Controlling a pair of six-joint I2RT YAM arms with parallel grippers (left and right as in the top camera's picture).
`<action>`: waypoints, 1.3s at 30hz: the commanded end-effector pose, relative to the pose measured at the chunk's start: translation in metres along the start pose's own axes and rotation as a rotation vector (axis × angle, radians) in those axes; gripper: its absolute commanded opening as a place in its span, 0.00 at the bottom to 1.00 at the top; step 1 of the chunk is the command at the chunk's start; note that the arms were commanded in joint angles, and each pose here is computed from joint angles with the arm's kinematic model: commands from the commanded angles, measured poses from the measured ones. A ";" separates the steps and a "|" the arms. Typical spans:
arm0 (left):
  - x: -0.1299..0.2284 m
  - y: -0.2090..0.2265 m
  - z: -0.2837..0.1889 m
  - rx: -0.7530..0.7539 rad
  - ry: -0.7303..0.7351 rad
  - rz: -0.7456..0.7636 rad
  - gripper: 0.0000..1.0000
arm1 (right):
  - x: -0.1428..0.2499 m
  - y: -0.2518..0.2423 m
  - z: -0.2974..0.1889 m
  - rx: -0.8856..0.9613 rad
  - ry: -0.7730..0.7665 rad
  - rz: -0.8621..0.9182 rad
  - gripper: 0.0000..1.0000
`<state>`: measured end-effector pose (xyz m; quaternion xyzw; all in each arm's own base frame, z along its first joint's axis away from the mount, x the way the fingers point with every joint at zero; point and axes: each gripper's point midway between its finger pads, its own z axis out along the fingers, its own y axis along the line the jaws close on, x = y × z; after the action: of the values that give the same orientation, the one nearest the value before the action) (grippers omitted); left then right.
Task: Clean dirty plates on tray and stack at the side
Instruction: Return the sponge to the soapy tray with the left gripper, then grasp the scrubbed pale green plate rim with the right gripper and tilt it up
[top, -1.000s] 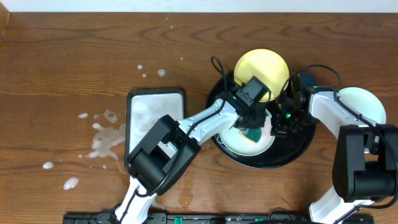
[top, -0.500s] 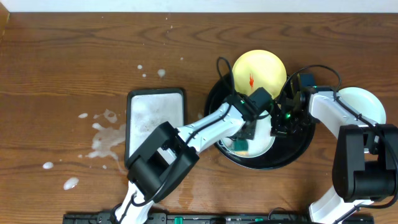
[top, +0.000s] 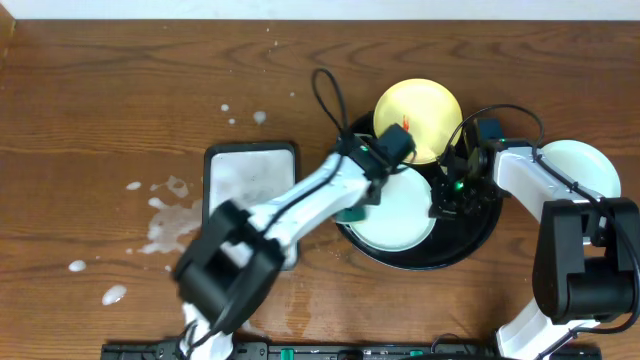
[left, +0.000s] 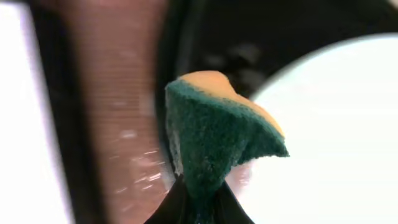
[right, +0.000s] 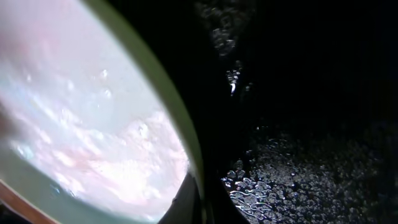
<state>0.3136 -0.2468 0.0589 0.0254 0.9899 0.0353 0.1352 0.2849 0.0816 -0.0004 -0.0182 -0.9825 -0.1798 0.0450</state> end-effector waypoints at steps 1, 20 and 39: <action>-0.023 0.022 -0.062 0.064 -0.121 -0.071 0.08 | 0.004 -0.029 0.004 0.128 0.011 -0.002 0.01; 0.044 0.174 -0.015 -0.039 0.170 -0.354 0.12 | -0.007 -0.008 -0.106 0.439 -0.373 -0.057 0.01; 0.016 0.184 -0.107 0.209 -0.139 -0.325 0.75 | 0.022 0.077 -0.207 1.007 -0.885 -0.449 0.01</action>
<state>0.2794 -0.0700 0.1563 -0.1257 0.9720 -0.0816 0.1811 0.2826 0.0870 0.1945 0.1533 -0.8898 0.2558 -0.3455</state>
